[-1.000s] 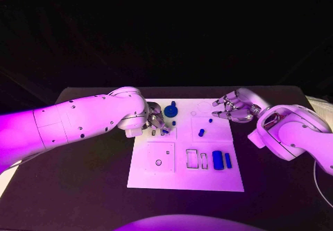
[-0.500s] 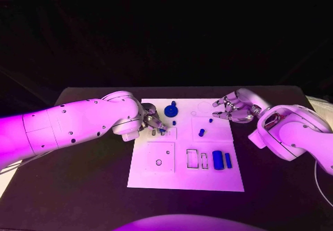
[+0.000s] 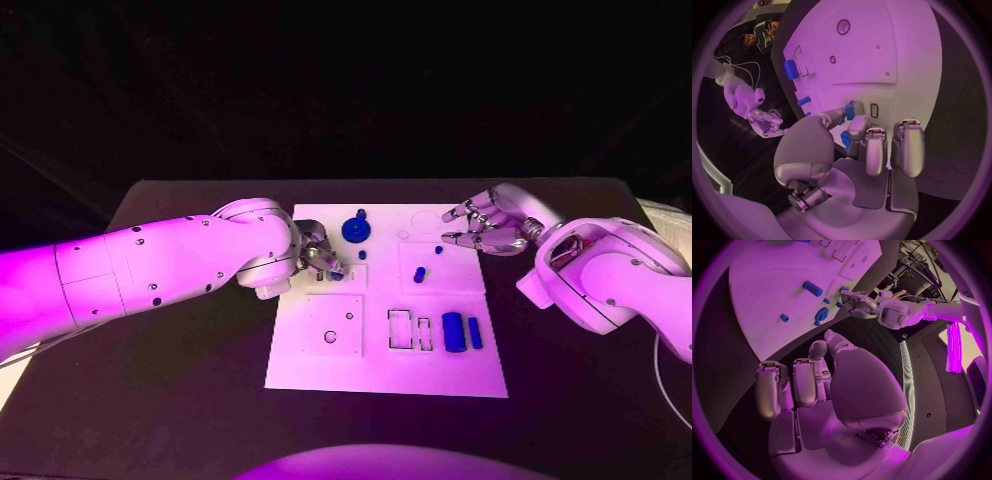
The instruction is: Assemble the parts on the task board
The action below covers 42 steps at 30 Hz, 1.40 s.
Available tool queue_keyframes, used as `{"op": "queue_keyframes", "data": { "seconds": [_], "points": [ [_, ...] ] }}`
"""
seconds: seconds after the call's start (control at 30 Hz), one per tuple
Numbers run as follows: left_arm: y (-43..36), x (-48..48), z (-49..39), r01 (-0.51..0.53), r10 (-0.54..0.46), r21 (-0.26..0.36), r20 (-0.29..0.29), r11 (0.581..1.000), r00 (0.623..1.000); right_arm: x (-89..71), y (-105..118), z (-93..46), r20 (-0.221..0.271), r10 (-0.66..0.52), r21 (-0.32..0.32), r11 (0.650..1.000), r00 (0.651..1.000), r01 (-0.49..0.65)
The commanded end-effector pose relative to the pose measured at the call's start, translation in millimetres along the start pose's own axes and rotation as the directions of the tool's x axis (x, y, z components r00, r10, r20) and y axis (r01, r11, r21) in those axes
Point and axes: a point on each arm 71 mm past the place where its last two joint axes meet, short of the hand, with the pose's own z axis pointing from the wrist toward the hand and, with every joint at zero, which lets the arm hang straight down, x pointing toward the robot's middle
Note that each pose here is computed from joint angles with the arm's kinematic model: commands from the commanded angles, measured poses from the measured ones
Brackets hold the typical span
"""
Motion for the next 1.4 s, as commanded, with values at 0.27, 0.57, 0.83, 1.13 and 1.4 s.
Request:
{"op": "queue_keyframes", "data": {
  "seconds": [0.27, 0.57, 0.83, 1.13, 1.4],
  "points": [
    [-0.5, 2.5, 0.3, -0.058, 0.058, 0.002, -0.018, 0.998, 0.998, 1.9, 1.5, -0.4, -0.016, 0.005, -0.007, 1.0, 1.0, -0.005],
    [0.2, 2.8, 1.4, -0.067, 0.067, -0.003, -0.03, 0.998, 0.997, 2.0, 1.7, -0.6, -0.017, 0.005, -0.009, 1.0, 1.0, -0.005],
    [1.9, 2.5, 1.7, -0.081, 0.08, -0.008, -0.035, 0.997, 0.996, 1.9, 1.5, -0.5, -0.018, 0.005, -0.009, 1.0, 1.0, -0.005],
    [3.3, 0.8, 2.0, -0.078, 0.078, -0.013, -0.02, 0.997, 0.997, 2.0, 1.4, -0.4, -0.02, 0.004, -0.009, 1.0, 1.0, -0.005],
    [3.1, 2.4, 1.7, -0.094, 0.093, -0.012, -0.039, 0.996, 0.995, 2.1, 1.2, -0.4, -0.021, 0.004, -0.009, 1.0, 1.0, -0.004]
  ]
}}
